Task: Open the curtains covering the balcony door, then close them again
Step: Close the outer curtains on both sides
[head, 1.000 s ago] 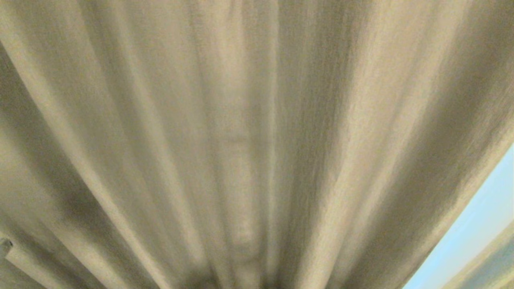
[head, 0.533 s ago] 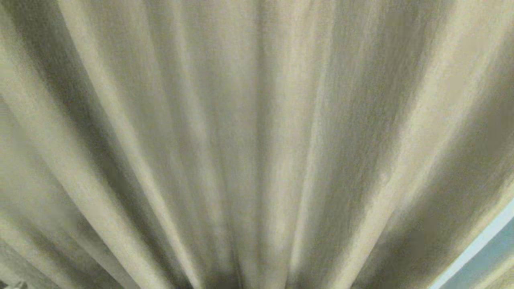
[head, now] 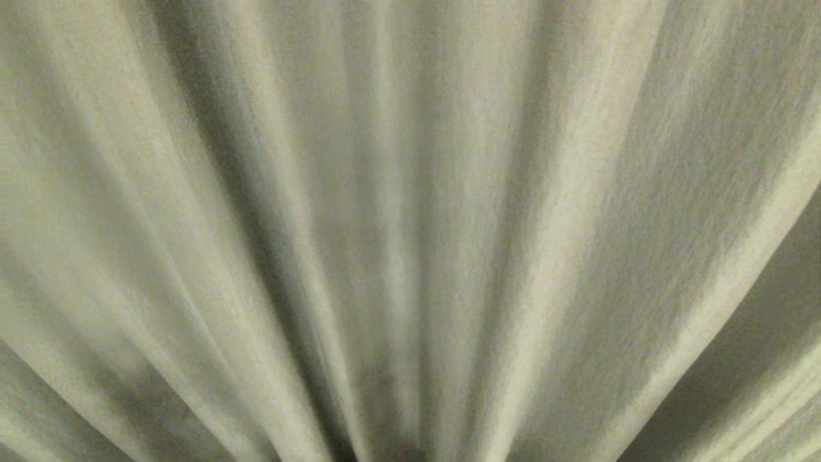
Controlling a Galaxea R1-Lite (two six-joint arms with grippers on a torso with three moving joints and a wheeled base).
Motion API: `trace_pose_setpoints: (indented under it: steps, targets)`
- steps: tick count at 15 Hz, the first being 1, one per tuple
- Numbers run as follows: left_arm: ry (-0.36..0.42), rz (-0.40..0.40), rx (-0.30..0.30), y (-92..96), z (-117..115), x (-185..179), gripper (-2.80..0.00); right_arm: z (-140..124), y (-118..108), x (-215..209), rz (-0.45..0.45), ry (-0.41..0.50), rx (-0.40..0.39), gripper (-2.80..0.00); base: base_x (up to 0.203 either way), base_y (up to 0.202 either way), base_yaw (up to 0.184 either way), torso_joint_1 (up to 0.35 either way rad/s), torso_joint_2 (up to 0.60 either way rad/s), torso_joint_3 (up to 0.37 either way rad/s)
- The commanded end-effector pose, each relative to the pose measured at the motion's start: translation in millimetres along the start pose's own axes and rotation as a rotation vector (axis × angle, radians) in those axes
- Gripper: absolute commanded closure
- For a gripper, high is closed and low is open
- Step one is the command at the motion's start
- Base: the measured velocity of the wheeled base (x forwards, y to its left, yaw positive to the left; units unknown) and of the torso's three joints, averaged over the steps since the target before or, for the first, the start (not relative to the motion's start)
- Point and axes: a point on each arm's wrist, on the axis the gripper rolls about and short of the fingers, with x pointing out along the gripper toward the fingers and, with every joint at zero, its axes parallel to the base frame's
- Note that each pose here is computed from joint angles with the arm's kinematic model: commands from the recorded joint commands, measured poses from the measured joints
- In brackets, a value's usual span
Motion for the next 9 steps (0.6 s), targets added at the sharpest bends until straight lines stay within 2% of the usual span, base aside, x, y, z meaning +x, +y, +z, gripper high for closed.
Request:
trace_pose_setpoints:
  steps: [1,9]
  targets:
    - [-0.070,0.003,0.001,-0.2,-2.6,-5.2,0.00,-0.3,0.0,0.2,0.000,0.002,0.000,0.00,0.000,0.000,0.000,0.000,0.00,0.000]
    - [-0.076,0.008,-0.009,-0.1,-3.0,-5.8,0.00,-0.1,0.0,0.2,0.000,0.002,0.000,0.00,0.000,0.000,0.000,0.000,0.00,0.000]
